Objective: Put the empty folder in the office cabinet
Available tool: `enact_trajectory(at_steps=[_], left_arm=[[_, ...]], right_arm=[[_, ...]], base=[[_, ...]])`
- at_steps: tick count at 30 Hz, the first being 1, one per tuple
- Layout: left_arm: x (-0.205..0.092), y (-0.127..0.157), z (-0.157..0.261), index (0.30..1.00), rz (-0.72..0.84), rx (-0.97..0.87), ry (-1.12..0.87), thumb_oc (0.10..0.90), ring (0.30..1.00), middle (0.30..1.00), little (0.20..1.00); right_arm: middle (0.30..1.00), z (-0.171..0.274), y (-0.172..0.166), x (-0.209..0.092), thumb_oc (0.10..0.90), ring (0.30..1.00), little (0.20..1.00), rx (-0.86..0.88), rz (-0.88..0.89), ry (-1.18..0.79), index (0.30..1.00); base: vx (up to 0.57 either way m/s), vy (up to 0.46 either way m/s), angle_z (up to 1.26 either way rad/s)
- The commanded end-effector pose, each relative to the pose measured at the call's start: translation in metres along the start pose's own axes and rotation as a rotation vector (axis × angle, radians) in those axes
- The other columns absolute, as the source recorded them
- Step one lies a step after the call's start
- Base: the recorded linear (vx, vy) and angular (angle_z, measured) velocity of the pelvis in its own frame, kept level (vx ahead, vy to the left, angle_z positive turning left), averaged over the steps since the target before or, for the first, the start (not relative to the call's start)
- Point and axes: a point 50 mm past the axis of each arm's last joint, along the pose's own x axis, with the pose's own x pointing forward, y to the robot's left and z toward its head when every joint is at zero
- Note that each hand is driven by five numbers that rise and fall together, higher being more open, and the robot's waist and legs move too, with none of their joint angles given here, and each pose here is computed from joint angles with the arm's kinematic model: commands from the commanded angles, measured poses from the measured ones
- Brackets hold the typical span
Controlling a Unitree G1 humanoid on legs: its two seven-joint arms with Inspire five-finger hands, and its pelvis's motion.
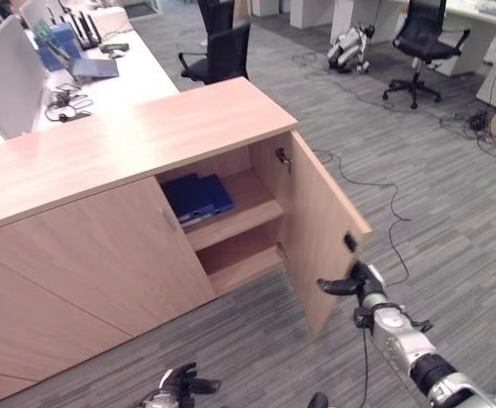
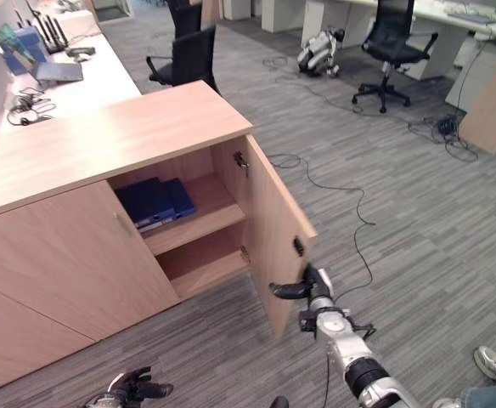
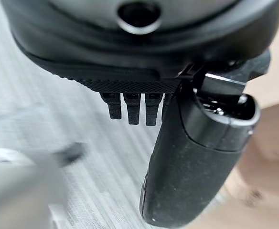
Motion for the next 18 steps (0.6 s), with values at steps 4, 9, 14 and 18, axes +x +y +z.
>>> enact_trajectory(at_steps=[4, 9, 14, 18], left_arm=[[-0.003, 0.036, 0.002, 0.900, 0.060, 0.184, -0.016, 0.800, 0.900, 0.900, 0.900], [-0.002, 0.057, 0.030, 0.900, 0.139, 0.188, -0.114, 0.800, 0.900, 0.900, 0.900], [0.001, 0.045, 0.039, 0.900, 0.110, 0.218, -0.144, 0.800, 0.900, 0.900, 0.900], [0.000, 0.034, 0.020, 0.900, 0.051, 0.260, -0.087, 0.800, 0.900, 0.900, 0.900]], right_arm=[[0.900, 0.182, 0.201, -0.036, 0.800, 0.900, 0.900, -0.165, 0.896, -0.663, 0.900], [0.900, 0.234, 0.245, -0.084, 0.800, 0.900, 0.900, -0.219, 1.087, -0.883, 0.900], [0.900, 0.238, 0.220, -0.079, 0.800, 0.900, 0.900, -0.127, 1.044, -0.896, 0.900], [0.900, 0.200, 0.178, -0.043, 0.800, 0.900, 0.900, -0.200, 0.889, -0.760, 0.900]], base=[[0.01, 0.147, 0.86], [0.08, 0.175, 1.44], [0.02, 0.032, 1.26], [0.04, -0.042, 0.41]])
